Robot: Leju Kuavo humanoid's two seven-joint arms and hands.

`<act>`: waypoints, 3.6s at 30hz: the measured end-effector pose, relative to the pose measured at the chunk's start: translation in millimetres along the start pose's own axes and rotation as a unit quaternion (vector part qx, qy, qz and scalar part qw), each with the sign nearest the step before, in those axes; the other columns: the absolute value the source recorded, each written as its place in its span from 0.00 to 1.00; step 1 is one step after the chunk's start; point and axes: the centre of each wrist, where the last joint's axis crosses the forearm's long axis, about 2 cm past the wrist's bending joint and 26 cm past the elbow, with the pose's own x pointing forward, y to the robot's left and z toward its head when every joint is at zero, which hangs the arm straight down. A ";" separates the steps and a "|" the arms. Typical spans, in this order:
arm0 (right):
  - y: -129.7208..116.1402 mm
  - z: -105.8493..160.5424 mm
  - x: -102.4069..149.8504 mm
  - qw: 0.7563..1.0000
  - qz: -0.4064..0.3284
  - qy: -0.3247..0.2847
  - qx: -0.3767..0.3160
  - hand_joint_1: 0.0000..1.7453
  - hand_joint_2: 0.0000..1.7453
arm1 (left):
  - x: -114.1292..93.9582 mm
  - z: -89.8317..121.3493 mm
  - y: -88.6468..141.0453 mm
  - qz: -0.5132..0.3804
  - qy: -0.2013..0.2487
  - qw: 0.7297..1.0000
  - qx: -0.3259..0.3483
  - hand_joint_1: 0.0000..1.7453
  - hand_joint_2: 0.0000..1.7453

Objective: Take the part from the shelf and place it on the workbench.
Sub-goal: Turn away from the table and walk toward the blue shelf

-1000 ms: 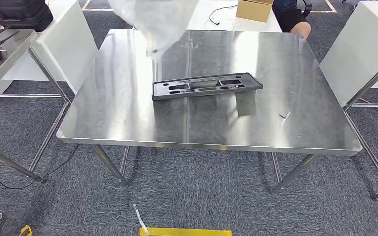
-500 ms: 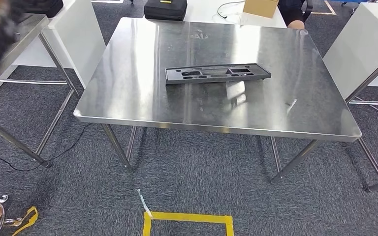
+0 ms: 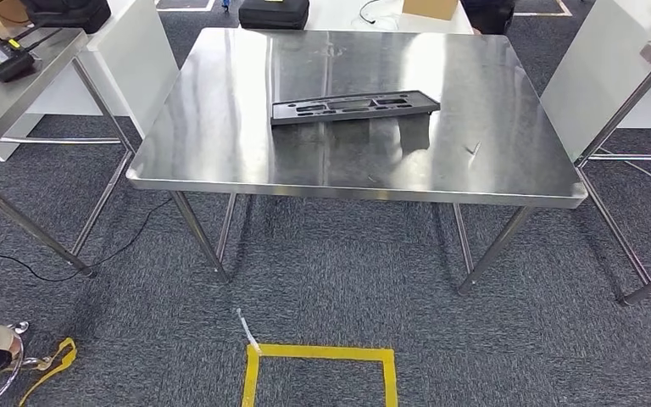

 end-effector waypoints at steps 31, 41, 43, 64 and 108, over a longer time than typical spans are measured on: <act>2.4 2.7 -12.7 0.999 -0.033 0.022 -0.012 0.00 0.00 | -9.7 1.4 -0.1 -0.041 -0.024 0.999 -0.007 0.00 0.00; 7.8 7.2 -14.8 0.997 -0.054 0.048 -0.019 0.00 0.00 | -20.1 2.1 1.7 -0.069 -0.029 0.997 -0.008 0.00 0.00; 7.9 7.2 -14.9 0.997 -0.054 0.048 -0.019 0.00 0.00 | -20.2 2.1 1.7 -0.069 -0.029 0.997 -0.008 0.00 0.00; 7.2 6.5 -8.6 0.998 -0.037 0.042 -0.021 0.00 0.00 | -24.1 5.4 -2.2 -0.056 -0.023 0.998 0.004 0.00 0.00; 10.2 8.4 -4.2 0.999 -0.036 0.004 -0.012 0.00 0.00 | -20.0 4.6 -2.3 -0.035 -0.042 0.998 0.002 0.00 0.00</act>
